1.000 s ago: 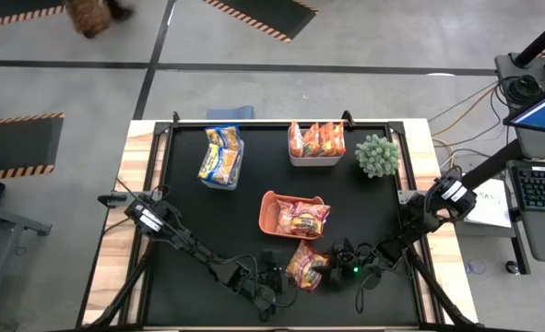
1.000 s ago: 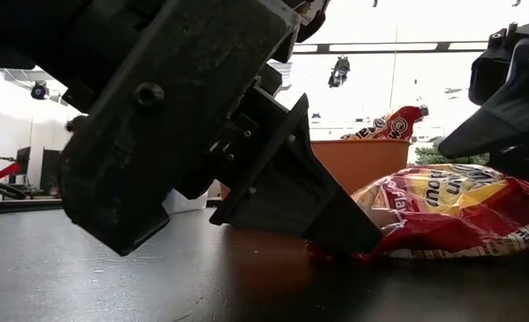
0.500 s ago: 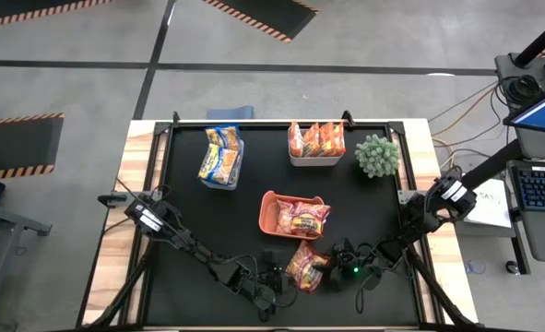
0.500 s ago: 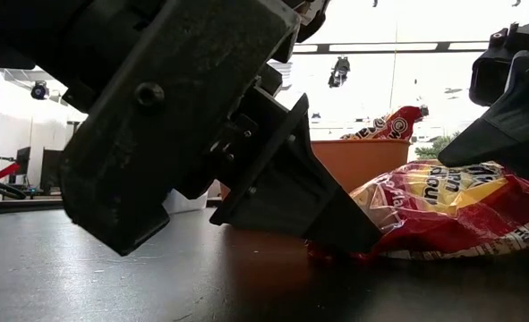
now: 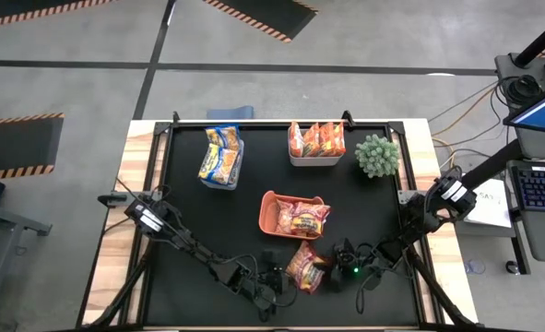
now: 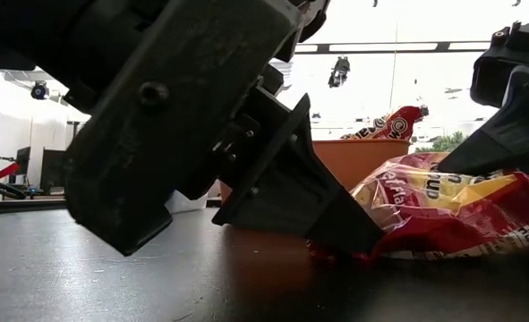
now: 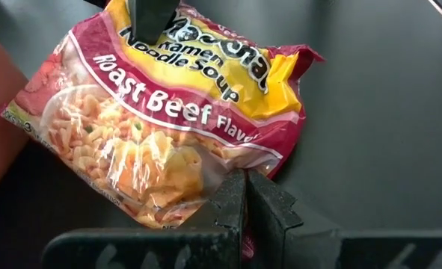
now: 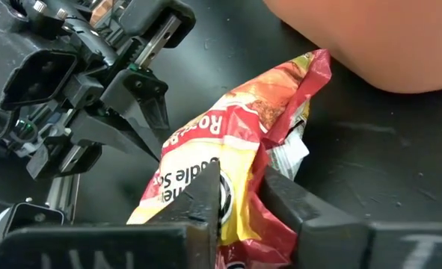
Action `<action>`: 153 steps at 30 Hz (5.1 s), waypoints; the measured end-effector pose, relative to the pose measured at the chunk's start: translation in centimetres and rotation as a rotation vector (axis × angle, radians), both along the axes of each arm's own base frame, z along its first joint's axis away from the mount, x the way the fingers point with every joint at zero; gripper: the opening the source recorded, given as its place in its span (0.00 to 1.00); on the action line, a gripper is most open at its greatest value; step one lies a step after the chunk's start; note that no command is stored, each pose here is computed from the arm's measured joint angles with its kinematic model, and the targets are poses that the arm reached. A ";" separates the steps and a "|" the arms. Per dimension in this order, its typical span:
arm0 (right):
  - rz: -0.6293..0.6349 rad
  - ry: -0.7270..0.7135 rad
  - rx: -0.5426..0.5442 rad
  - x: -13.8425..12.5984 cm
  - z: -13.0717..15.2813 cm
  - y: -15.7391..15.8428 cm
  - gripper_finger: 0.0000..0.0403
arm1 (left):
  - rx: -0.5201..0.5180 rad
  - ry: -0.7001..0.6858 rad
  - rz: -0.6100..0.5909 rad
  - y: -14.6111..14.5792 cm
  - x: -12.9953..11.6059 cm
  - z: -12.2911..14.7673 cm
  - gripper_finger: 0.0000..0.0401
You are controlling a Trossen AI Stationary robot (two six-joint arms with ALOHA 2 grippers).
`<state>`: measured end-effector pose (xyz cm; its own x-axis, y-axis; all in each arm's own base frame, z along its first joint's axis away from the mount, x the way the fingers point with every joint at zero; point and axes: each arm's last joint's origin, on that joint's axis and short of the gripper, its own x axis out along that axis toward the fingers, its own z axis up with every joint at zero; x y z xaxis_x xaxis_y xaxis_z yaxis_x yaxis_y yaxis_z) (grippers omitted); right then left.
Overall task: Sort Maruchan noodles
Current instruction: Put the red noodle packet into the orange bin, then return to Home Position
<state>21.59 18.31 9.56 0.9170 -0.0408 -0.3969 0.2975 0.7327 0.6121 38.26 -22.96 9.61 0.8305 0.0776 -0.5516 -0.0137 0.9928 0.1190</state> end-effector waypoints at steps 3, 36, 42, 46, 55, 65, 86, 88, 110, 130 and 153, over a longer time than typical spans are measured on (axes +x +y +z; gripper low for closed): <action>0.005 0.000 -0.011 0.0 0.0 0.0 0.14 | 0.004 -0.015 -0.014 -0.1 0.1 0.1 0.00; 0.096 -0.079 -0.091 0.9 2.2 2.1 0.02 | 0.099 -0.004 -0.061 -2.6 -4.1 6.5 0.00; 0.128 -0.128 -0.140 1.9 3.8 3.2 0.02 | 0.232 -0.107 -0.019 -4.0 -6.4 9.6 0.00; 0.107 -0.177 -0.203 2.7 5.5 3.8 0.02 | 0.303 -0.152 0.029 -4.2 -7.1 10.5 0.00; -0.126 -0.251 -0.416 4.4 9.8 3.1 0.02 | 0.422 -0.152 0.055 -3.4 -6.7 10.9 0.00; -0.385 -0.087 -0.606 7.9 10.9 -2.2 0.02 | 0.512 -0.140 0.068 -2.1 -7.3 13.1 0.00; -0.562 0.011 -0.644 11.8 8.4 -4.6 0.02 | 0.528 -0.131 0.328 5.8 -9.3 14.7 0.00; -0.567 0.009 -0.642 12.3 8.1 -4.4 0.02 | 0.516 -0.141 0.352 6.4 -10.0 15.0 0.00; -0.509 0.111 -0.759 14.9 7.9 -3.1 0.13 | 0.461 -0.145 0.386 7.1 -10.6 13.5 0.00; -0.428 0.119 -0.843 14.8 9.3 -1.2 0.34 | 0.464 -0.037 0.429 9.9 -8.0 10.5 0.00; 0.001 0.239 -0.957 6.6 13.7 -0.3 0.10 | 0.403 0.081 0.081 8.1 -8.4 10.2 0.00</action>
<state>28.19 18.06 23.27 0.8171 -0.4407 -0.3716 0.3352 0.8877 -0.3157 29.86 -14.88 19.79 0.7683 0.3639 -0.5266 -0.0646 0.8626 0.5017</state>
